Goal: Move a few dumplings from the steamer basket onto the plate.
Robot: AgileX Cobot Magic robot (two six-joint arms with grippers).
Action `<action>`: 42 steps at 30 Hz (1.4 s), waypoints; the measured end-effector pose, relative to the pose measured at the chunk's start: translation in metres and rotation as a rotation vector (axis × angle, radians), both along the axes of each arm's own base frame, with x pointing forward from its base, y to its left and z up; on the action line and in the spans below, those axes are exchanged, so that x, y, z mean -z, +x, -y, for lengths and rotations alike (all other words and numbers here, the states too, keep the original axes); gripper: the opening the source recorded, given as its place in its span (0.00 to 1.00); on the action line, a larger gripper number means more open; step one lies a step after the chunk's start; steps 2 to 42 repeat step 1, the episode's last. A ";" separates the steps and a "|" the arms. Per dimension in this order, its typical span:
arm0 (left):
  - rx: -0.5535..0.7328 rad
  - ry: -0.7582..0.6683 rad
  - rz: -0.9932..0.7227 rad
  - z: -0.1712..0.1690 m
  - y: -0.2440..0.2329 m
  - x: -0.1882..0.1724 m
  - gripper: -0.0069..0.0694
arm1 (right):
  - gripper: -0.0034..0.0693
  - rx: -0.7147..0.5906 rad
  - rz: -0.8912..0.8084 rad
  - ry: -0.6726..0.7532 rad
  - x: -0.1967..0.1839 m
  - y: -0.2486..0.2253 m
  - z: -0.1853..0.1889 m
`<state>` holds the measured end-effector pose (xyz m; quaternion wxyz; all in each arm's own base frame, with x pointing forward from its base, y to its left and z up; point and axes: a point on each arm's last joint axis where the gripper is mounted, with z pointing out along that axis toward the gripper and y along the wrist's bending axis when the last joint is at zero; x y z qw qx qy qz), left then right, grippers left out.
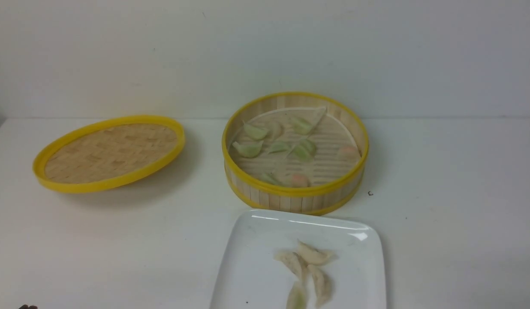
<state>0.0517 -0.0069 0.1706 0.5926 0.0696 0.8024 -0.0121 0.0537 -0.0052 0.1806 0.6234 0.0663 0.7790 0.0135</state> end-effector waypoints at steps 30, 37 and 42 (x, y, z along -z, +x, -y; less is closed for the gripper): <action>0.000 0.000 0.000 0.000 0.000 0.000 0.08 | 0.03 0.000 0.000 0.000 0.000 0.000 0.000; 0.000 0.000 0.000 0.000 0.000 0.000 0.08 | 0.03 0.000 0.000 0.000 0.000 0.000 0.000; 0.000 0.000 0.000 0.000 0.000 0.000 0.08 | 0.03 0.000 0.000 0.000 0.000 0.000 0.000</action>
